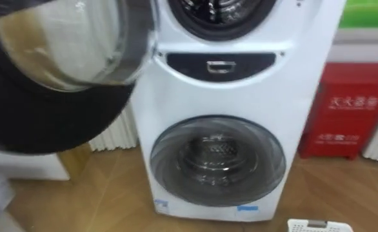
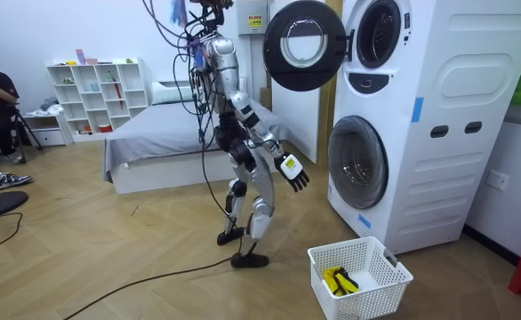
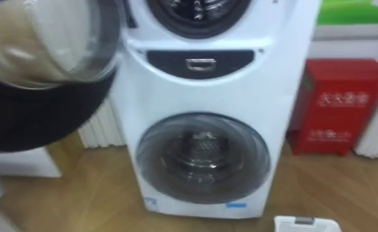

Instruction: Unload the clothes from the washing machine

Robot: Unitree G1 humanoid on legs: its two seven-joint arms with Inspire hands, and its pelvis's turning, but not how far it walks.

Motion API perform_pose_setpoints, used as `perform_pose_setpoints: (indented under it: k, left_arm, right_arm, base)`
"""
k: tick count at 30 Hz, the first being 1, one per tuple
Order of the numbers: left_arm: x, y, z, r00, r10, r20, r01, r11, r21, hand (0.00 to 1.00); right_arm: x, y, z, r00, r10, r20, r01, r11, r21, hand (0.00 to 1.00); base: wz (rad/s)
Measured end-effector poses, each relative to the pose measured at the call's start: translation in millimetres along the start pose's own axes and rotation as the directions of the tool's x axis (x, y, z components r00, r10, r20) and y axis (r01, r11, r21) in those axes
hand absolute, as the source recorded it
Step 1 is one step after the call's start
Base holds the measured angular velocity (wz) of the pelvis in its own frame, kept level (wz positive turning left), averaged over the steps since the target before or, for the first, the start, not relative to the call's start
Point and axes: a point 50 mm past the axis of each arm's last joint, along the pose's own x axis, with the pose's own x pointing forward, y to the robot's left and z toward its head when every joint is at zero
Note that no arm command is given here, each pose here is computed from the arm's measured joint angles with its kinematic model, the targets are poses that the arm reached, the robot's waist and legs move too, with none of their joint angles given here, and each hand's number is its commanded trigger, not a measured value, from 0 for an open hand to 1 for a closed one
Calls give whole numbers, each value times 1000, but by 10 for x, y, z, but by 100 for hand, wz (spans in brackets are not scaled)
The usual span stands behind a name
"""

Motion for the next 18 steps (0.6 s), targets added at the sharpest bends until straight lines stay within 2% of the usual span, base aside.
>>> perform_pose_setpoints:
  k: [4,6,9,14,18]
  left_arm:
    - [-29,141,-185,996,65,-60,-73,987,-140,0]
    - [-82,196,-380,989,81,-124,-108,967,-230,0]
    - [-130,219,-530,981,91,-171,-136,951,-276,0]
    - [-133,269,-536,979,111,-173,-163,933,-322,0]
    - [-110,293,-435,983,128,-135,-168,921,-351,0]
  right_arm:
    - [1,73,60,999,37,31,-37,999,-14,0]
    - [1,41,131,997,31,66,-30,999,-16,0]
    - [1,8,140,997,22,78,-21,1000,-8,0]
    - [-15,-8,129,994,9,109,-10,1000,4,0]
    - [-38,-7,35,996,-2,94,2,1000,2,0]
  base:
    - [-38]
    - [-4]
    - [13]
    - [22]
    - [11]
